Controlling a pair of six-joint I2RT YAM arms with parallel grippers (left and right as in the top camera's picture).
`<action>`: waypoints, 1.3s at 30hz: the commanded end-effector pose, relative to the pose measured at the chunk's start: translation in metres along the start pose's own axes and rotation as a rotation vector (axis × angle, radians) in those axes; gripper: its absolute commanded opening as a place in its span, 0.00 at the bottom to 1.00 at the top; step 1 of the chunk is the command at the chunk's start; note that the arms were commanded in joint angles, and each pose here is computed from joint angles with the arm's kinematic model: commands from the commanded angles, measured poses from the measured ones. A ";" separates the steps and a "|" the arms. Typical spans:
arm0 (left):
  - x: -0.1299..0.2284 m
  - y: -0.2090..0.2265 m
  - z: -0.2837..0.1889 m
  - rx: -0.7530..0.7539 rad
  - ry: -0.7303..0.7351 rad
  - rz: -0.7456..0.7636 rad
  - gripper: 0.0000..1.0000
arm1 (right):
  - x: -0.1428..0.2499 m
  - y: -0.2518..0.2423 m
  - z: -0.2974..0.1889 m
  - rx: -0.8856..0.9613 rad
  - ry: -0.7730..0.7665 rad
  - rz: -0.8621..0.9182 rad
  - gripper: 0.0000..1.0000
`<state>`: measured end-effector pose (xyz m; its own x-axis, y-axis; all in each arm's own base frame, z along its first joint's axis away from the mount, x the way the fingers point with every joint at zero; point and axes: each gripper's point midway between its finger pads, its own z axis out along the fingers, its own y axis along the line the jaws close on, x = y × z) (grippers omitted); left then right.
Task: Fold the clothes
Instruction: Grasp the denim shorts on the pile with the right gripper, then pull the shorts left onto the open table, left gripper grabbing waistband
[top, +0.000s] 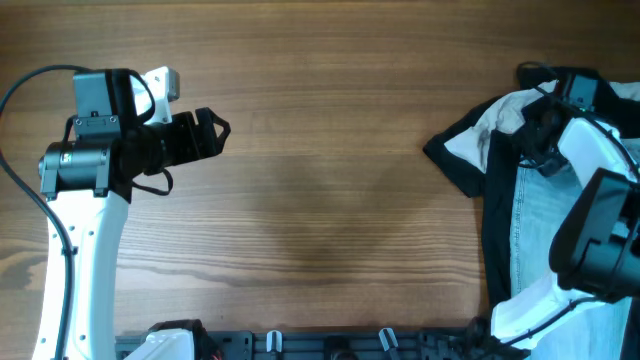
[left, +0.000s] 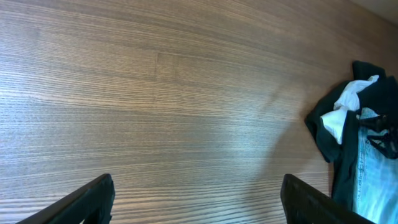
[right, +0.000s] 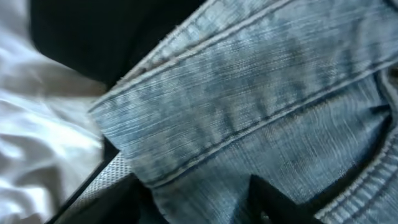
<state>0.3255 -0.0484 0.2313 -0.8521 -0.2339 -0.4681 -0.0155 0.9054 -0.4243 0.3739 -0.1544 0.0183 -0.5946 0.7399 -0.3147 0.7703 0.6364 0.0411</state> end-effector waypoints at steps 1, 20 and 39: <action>-0.004 -0.009 -0.006 0.027 -0.014 0.011 0.85 | -0.006 0.003 -0.001 0.010 -0.020 -0.015 0.13; -0.028 -0.024 -0.068 -0.014 -0.205 0.072 0.88 | 0.205 0.207 -0.288 -0.907 -0.081 -0.931 0.09; 0.041 -0.108 0.136 0.102 0.269 0.411 1.00 | 0.109 0.081 -0.384 -0.728 -0.487 -0.332 0.80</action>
<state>0.3590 -0.1805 0.1836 -0.8840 0.1695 -0.4356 0.3325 0.8831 -0.3310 0.2929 0.0779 0.3385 -0.5157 0.3824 -0.7667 0.1045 0.9163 0.3867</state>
